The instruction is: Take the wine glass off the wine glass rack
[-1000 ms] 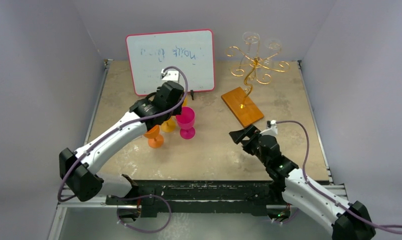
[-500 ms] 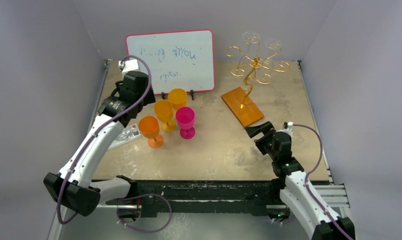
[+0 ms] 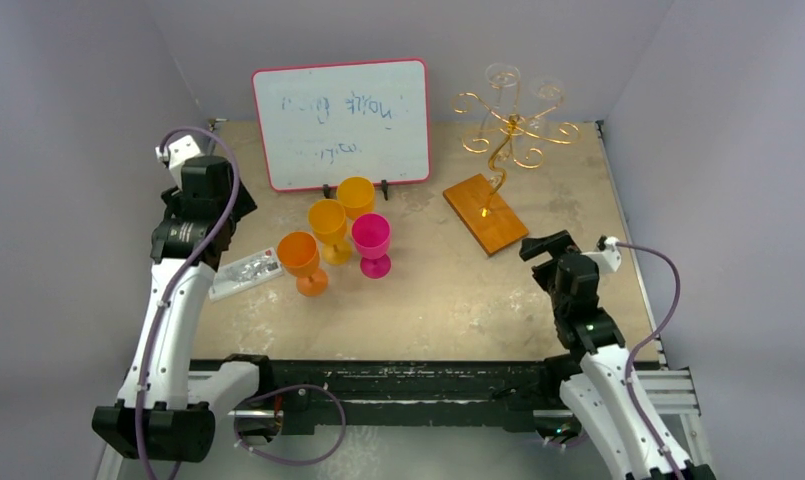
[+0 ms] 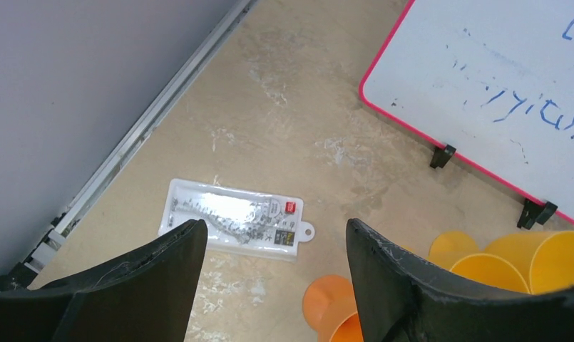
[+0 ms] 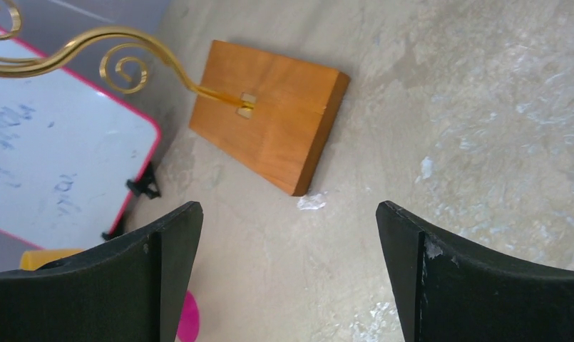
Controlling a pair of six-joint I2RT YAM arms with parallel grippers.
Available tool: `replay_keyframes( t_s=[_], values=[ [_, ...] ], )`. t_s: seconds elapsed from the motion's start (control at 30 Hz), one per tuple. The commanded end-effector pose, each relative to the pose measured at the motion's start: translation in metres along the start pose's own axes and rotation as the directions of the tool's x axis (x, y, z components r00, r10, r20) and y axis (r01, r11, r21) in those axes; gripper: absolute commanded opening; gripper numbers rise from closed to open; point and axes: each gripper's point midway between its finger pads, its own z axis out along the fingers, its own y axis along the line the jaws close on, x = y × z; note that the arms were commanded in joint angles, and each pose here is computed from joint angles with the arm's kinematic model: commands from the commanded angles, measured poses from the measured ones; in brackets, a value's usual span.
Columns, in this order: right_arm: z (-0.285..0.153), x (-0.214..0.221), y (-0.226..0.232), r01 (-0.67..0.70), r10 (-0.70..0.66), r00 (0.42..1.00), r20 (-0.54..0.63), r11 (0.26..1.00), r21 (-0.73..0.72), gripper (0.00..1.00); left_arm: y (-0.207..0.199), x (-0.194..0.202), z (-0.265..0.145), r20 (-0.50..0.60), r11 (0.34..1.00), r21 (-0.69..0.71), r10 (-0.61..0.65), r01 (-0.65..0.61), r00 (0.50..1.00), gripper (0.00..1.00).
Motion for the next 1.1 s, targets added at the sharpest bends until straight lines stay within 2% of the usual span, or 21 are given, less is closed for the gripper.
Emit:
replay_keyframes(
  t_s=[0.0,0.17,0.33,0.4,0.57,0.7,0.83,1.07],
  values=[
    [0.016,-0.017,0.001,0.015,-0.016,1.000,0.018,0.999,0.051,0.95,0.008,0.000,-0.018,0.031,0.997,0.025,-0.076,0.075,0.997,0.71],
    [0.035,-0.039,-0.001,-0.056,0.056,0.998,-0.028,0.998,0.001,0.97,0.022,0.002,-0.039,0.035,0.996,0.023,-0.092,0.091,0.995,0.77],
    [0.037,-0.059,0.024,0.016,-0.020,0.996,-0.085,0.998,-0.054,1.00,0.022,0.007,-0.055,0.012,0.991,0.072,-0.114,0.112,0.993,0.79],
    [0.036,-0.071,0.026,0.016,-0.016,0.997,-0.073,1.000,-0.007,1.00,0.021,0.011,-0.059,0.002,0.987,0.094,-0.132,0.131,0.991,0.80],
    [0.028,-0.101,0.002,0.010,-0.011,1.000,0.003,0.972,0.234,1.00,0.025,0.013,-0.068,0.008,0.984,0.113,-0.139,0.137,0.990,0.82],
    [0.016,-0.131,-0.002,0.027,-0.061,0.994,0.096,0.947,0.321,1.00,0.025,0.013,-0.075,-0.003,0.983,0.130,-0.132,0.131,0.991,0.83],
    [0.015,-0.161,0.023,0.105,-0.151,0.974,0.170,0.961,0.254,1.00,0.021,0.012,-0.080,0.000,0.977,0.166,-0.137,0.135,0.991,0.84],
    [0.032,-0.192,0.070,0.130,-0.152,0.979,0.135,0.979,0.159,1.00,0.016,0.009,-0.077,-0.001,0.977,0.180,-0.117,0.115,0.993,0.84]
  ],
)
